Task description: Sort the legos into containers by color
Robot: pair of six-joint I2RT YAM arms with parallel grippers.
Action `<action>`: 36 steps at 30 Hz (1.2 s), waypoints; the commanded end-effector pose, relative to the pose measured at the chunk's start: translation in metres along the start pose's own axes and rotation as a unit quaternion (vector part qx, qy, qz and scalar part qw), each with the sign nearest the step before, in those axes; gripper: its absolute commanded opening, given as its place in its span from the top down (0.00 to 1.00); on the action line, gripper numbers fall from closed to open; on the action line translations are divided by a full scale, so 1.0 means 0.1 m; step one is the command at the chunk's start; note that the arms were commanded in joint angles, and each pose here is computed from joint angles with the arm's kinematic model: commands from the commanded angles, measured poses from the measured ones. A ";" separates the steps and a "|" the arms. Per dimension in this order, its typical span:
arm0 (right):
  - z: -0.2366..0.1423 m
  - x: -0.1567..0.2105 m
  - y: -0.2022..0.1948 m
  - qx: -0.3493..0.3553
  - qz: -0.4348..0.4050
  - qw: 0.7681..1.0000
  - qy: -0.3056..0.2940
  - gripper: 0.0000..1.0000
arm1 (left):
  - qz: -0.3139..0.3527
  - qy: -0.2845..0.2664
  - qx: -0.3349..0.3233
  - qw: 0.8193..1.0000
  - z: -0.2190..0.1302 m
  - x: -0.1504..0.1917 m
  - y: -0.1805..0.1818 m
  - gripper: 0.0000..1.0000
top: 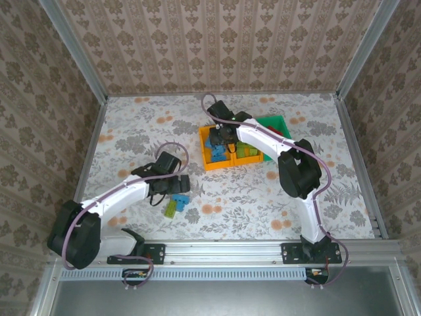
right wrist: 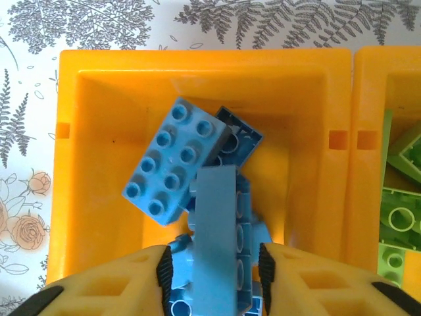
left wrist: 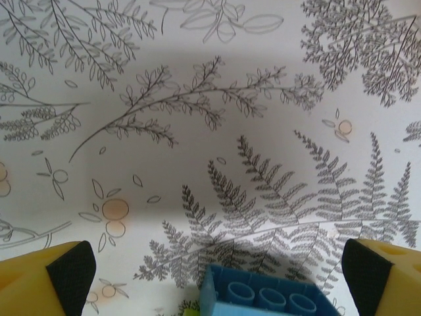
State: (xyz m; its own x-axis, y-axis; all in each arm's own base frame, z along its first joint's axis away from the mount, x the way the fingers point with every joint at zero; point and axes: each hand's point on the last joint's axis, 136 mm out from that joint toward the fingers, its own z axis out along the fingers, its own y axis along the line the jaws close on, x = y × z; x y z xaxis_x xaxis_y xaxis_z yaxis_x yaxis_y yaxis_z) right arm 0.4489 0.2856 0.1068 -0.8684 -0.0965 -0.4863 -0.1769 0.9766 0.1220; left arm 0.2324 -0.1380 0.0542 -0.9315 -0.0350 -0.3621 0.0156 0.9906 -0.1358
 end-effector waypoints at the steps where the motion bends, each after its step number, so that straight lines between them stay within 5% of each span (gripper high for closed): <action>1: -0.04 -0.08 -0.03 0.012 -0.004 1.000 -0.011 0.52 | 0.000 0.005 -0.016 1.000 -0.05 0.05 0.05 0.00; 15: -0.50 -0.12 0.12 -0.052 0.026 0.997 -0.059 0.19 | 0.052 0.013 -0.009 0.999 -0.08 0.17 -0.03 0.00; 36: -0.65 0.01 -0.05 -0.039 0.038 0.996 -0.073 0.14 | 0.111 0.051 -0.003 0.992 0.04 0.39 -0.26 0.01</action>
State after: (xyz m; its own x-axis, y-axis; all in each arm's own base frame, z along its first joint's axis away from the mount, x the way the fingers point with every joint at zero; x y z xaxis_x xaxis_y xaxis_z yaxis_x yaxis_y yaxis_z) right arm 0.4193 0.2718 0.1476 -0.8248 -0.0129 -0.5652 -0.1679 0.9602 0.2231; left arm 0.1977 -0.1644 0.0401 -0.9351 0.1846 -0.3025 0.2143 0.9744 -0.0680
